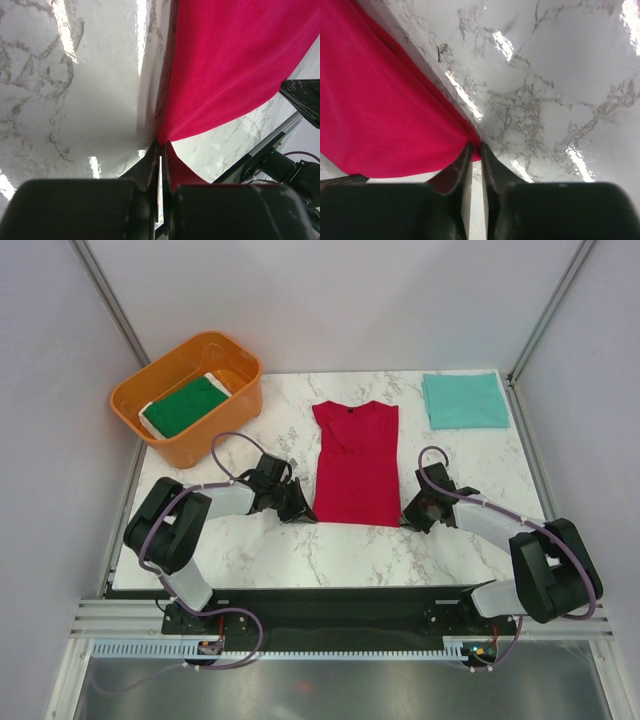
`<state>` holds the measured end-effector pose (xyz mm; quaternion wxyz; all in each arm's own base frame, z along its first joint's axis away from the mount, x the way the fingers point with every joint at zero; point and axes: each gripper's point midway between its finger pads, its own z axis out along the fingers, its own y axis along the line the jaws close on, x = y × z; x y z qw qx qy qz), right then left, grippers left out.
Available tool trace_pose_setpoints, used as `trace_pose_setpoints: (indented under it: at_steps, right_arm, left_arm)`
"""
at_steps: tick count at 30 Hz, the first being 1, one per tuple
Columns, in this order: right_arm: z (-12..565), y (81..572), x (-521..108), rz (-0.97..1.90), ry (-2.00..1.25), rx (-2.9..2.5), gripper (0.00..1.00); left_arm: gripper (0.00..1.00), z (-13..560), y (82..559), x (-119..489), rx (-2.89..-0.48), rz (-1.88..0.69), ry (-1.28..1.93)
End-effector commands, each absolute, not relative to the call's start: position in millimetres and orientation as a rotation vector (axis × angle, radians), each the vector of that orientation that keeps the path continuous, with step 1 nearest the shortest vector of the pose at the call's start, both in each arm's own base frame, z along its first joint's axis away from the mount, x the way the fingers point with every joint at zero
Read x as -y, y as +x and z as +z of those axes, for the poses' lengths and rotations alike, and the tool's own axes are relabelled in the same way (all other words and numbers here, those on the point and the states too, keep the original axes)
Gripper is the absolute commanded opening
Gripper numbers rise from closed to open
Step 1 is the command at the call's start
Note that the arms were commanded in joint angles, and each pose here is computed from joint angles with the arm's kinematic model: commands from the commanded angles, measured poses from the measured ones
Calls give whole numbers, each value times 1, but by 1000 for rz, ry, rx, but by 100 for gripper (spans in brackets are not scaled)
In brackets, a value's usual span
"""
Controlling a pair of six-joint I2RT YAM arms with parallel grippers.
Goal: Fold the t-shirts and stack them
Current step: Fold the tshirt
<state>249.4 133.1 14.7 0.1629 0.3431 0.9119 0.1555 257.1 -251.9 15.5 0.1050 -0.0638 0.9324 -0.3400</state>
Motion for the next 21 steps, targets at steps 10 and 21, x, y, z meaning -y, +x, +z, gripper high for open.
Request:
trace_pose_setpoints:
  at_steps: [10, 21]
  right_arm:
    - [13, 238, -112, 308, 849, -2599, 0]
    - [24, 197, -102, 314, 747, -2629, 0]
  left_arm:
    - [2, 37, 239, 271, -2704, -1072, -71]
    - [2, 31, 172, 271, -2792, -1058, -62]
